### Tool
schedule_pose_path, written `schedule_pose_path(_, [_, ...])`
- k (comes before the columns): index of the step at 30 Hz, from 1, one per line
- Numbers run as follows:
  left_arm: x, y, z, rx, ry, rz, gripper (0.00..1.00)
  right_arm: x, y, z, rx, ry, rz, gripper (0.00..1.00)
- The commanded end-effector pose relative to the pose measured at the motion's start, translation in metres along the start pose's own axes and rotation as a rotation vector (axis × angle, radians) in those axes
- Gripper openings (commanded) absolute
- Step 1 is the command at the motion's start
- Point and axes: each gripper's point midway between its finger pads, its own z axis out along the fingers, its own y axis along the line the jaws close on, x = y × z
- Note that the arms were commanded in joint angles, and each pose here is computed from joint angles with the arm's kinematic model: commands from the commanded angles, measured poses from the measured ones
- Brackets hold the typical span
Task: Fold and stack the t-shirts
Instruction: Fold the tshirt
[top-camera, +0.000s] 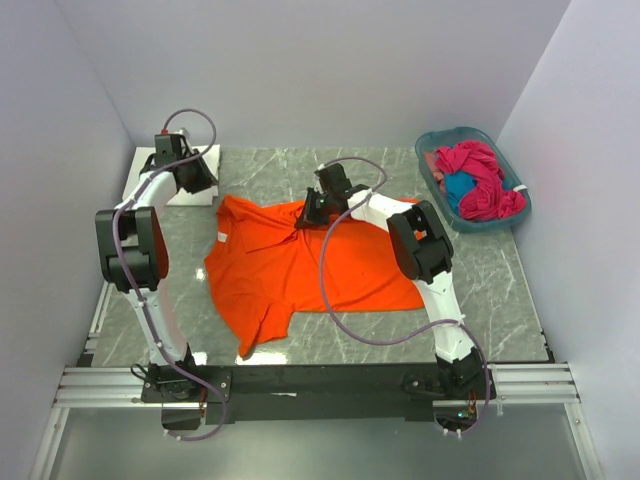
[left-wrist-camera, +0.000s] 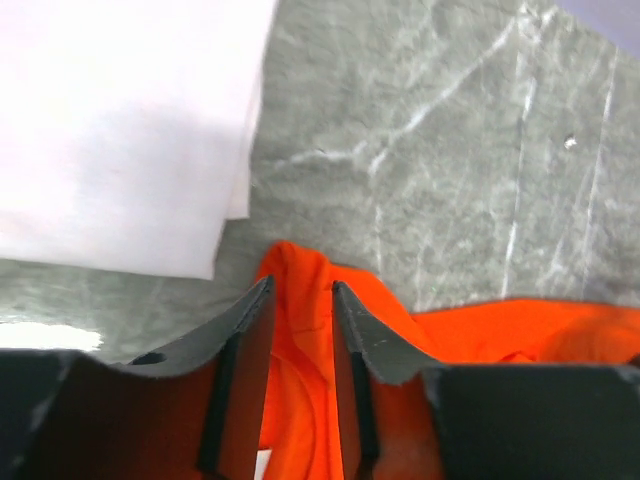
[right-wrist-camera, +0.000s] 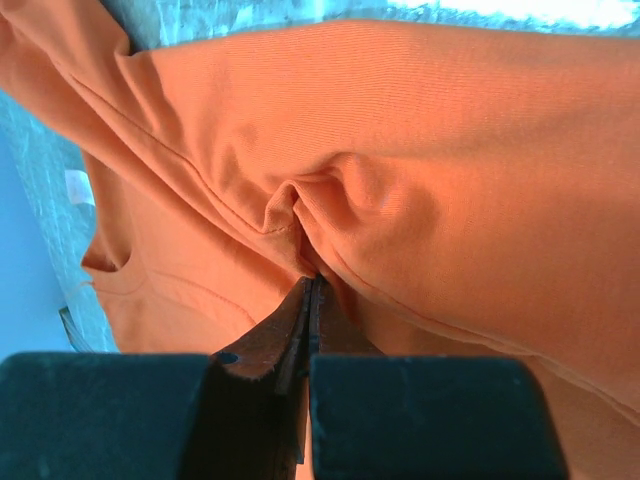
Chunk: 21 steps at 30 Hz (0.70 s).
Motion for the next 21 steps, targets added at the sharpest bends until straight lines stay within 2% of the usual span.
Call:
schedule_pose_path(1, [-0.019, 0.004, -0.01, -0.047, -0.067, 0.04, 0.36, -0.003, -0.018, -0.012, 0.072, -0.014, 0.014, 0.0])
schedule_pose_path(5, [-0.013, -0.001, -0.016, -0.009, -0.077, 0.046, 0.36, -0.003, -0.016, -0.012, 0.063, -0.011, 0.018, 0.0])
schedule_pose_path(11, [0.013, -0.003, -0.012, 0.051, -0.026, 0.021, 0.38, -0.004, -0.013, -0.011, 0.047, -0.007, 0.006, 0.01])
schedule_pose_path(14, [0.021, -0.004, -0.01, 0.071, -0.012, 0.017, 0.38, -0.006, -0.004, -0.015, 0.014, -0.001, -0.023, 0.16])
schedule_pose_path(21, [0.03, 0.0, -0.005, 0.067, 0.032, 0.015, 0.38, -0.03, 0.029, -0.044, -0.037, -0.071, -0.113, 0.31])
